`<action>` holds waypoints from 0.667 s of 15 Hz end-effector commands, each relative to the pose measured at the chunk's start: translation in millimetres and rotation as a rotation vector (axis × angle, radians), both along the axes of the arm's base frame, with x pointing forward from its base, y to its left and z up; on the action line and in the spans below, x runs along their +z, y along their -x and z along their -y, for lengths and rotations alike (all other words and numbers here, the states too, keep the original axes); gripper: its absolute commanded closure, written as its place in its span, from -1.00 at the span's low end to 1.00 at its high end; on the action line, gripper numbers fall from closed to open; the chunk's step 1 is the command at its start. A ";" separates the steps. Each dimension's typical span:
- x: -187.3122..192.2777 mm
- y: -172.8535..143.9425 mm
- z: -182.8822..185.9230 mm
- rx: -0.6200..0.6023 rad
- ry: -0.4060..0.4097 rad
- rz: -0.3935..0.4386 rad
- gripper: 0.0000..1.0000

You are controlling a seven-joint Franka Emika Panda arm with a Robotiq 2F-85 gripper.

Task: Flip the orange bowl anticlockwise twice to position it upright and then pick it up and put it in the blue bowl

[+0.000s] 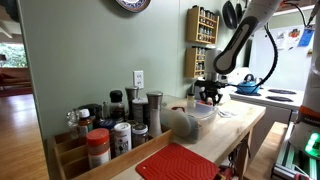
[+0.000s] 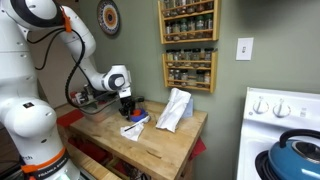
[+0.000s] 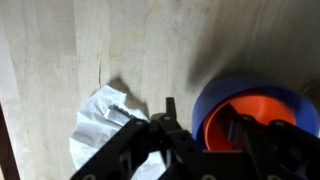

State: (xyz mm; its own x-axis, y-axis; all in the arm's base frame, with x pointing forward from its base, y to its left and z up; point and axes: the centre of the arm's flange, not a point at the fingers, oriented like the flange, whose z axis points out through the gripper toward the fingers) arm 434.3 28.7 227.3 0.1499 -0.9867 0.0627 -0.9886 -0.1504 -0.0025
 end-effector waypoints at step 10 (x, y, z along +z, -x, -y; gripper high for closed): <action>57.8 35.4 0.5 0.334 -0.174 0.029 0.96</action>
State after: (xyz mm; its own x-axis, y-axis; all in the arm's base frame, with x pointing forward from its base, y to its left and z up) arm 424.7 23.9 249.2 0.3732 -0.9240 -0.0839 -0.9275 -0.3692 -0.0590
